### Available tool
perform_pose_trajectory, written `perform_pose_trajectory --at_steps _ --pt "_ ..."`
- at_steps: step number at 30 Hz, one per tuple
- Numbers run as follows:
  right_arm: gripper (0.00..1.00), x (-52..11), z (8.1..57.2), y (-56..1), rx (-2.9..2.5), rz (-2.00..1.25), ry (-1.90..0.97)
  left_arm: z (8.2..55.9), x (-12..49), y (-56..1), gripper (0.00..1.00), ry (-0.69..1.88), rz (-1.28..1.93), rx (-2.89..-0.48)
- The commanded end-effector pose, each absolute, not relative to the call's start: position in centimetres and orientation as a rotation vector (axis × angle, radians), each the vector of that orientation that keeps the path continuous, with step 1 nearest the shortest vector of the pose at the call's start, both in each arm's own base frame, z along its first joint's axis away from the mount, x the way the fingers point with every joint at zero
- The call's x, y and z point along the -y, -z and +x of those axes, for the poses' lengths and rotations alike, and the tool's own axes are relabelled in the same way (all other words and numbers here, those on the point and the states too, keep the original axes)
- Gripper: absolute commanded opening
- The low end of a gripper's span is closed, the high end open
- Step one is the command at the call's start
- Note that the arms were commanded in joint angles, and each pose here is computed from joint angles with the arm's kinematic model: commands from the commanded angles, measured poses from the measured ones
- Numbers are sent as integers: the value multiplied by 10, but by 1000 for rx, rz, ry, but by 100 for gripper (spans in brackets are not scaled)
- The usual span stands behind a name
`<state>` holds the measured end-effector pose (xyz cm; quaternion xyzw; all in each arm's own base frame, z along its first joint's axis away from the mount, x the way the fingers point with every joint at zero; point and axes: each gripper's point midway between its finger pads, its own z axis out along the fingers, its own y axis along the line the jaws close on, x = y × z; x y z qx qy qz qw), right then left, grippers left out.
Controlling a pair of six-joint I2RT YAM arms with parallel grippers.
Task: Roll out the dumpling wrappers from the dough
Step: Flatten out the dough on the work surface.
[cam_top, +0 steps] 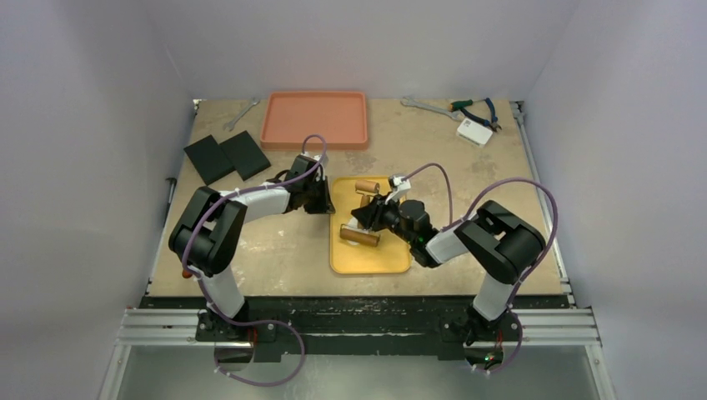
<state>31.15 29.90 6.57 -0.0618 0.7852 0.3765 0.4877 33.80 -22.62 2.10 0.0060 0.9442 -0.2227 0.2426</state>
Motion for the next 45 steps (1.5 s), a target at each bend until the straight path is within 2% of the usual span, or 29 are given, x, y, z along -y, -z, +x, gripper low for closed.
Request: perform_pose_trajectory --at_steps 1,6,12,23,30,39,45 --pt "0 -243 283 37 -2192 -192 -597 333 219 -29 0 605 53 -2578" --pt "0 -235 275 43 -2209 -170 -586 332 219 -27 0 603 52 -2583" --pt "0 -241 288 20 -2164 -259 -523 333 219 -27 0 600 51 -2581" --pt "0 -250 265 17 -2157 -266 -578 333 219 -26 0 599 51 -2581" --pt "0 -283 279 -55 -2009 -381 -684 334 219 -28 0 600 52 -2575" --pt "0 -311 261 -127 -1811 -490 -910 334 219 -29 0 602 52 -2574" --pt "0 -314 271 -193 -1656 -406 -1062 334 219 -32 0 601 54 -2565"
